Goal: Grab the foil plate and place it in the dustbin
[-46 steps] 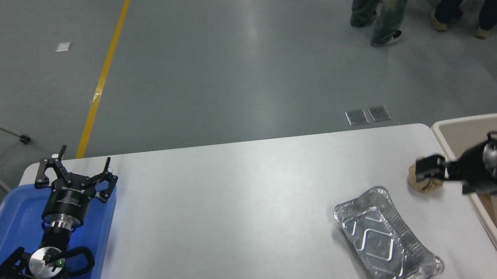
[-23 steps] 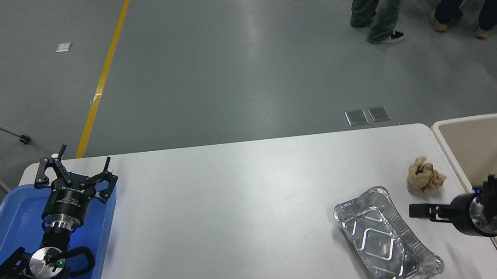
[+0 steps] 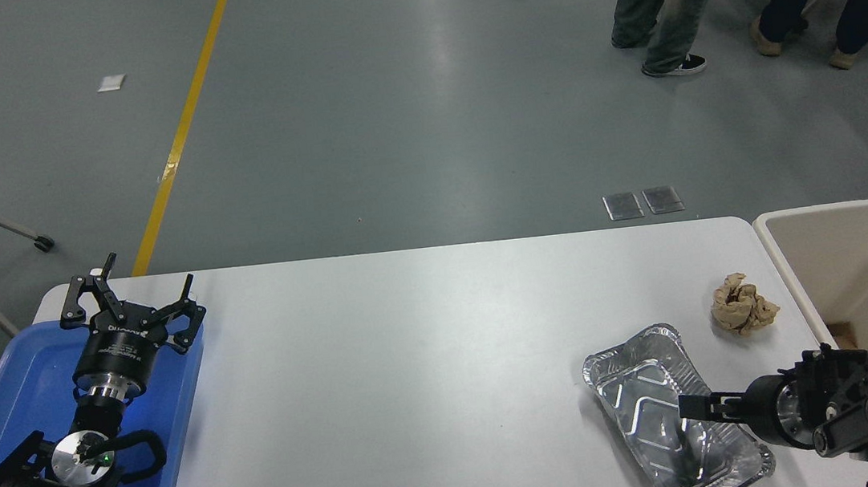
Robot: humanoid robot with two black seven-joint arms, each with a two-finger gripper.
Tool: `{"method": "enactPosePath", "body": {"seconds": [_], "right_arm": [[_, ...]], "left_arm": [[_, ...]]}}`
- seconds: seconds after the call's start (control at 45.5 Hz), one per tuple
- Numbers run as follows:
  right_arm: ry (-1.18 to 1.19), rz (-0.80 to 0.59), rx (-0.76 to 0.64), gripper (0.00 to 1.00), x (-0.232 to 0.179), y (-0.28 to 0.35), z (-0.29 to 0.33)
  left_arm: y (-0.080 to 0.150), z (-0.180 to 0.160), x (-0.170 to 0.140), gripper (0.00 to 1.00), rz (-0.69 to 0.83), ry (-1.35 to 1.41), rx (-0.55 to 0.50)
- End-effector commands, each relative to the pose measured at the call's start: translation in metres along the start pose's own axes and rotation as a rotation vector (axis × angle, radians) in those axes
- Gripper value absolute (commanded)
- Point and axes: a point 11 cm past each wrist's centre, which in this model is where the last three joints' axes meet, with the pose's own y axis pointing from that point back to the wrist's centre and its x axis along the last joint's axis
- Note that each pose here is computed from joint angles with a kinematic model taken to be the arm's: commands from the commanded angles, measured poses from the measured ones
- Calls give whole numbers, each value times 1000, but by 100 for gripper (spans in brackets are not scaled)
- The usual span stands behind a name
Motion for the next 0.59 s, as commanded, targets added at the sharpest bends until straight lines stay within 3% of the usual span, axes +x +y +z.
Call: {"method": "enactPosePath", "body": {"seconds": [0.0,0.571], "right_arm": [[35,18,13,3,4,-10,-8],[30,36,59,0,25,16,8]], "left_arm": [[0,0,0,99,0,0,1],[0,0,0,99,-1,0,3]]}}
